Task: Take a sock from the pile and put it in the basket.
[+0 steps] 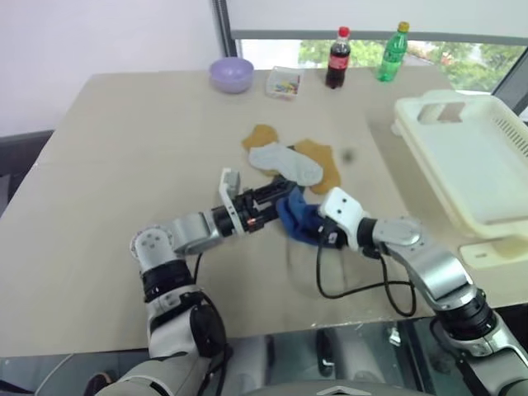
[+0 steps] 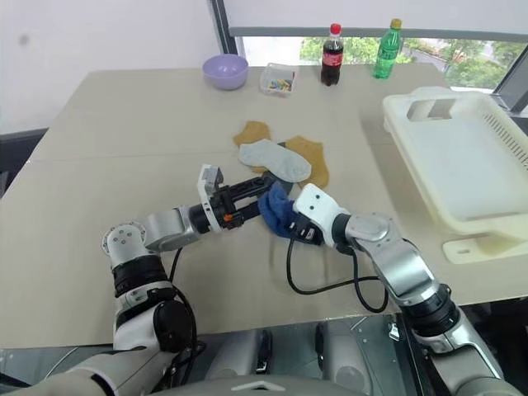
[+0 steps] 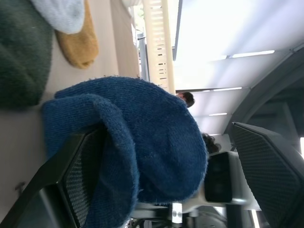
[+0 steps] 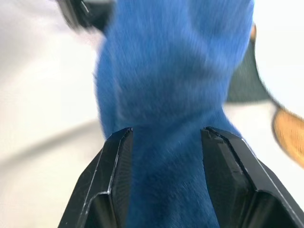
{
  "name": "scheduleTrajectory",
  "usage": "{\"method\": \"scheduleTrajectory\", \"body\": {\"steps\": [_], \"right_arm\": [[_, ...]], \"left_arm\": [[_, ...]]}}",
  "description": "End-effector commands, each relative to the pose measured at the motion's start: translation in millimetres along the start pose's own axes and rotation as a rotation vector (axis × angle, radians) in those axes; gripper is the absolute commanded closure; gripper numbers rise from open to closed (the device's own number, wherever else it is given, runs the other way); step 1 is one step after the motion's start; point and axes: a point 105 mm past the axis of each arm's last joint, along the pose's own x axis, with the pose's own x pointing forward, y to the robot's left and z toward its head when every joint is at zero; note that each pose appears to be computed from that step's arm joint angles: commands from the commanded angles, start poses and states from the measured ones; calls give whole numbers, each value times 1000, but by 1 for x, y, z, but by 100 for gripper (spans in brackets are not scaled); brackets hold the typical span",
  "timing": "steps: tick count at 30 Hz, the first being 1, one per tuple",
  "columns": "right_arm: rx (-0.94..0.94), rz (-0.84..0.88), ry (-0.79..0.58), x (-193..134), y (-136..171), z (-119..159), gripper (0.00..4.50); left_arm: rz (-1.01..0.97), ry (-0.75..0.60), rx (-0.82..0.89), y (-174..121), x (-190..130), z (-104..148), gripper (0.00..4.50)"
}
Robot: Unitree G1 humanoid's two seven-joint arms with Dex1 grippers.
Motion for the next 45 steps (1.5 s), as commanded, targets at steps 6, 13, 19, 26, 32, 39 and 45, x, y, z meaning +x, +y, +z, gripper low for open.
{"method": "scheduleTrajectory", "body": {"steps": [6, 13, 19, 26, 32, 39, 45], "right_arm": [[24, 25, -112, -6, -4, 19, 217], [94, 69, -41, 23, 9, -1, 217], [94, 116, -8, 34, 22, -8, 217], [88, 92, -23, 36, 17, -6, 217], [97, 54, -48, 8, 16, 2, 217], [169, 75, -77, -28, 36, 15, 217], [262, 11, -99, -60, 33, 14, 217]], "left_arm": [[-10, -6, 33, -5, 0, 3, 5], [-32, -8, 37, -9, 2, 6, 5], [-76, -20, 36, -16, 5, 10, 5], [-83, 51, 45, -17, 19, -4, 5], [-92, 98, 62, -19, 28, -11, 5], [-131, 107, 65, -25, 44, -11, 5], [-162, 167, 61, -27, 56, -26, 5]]}}
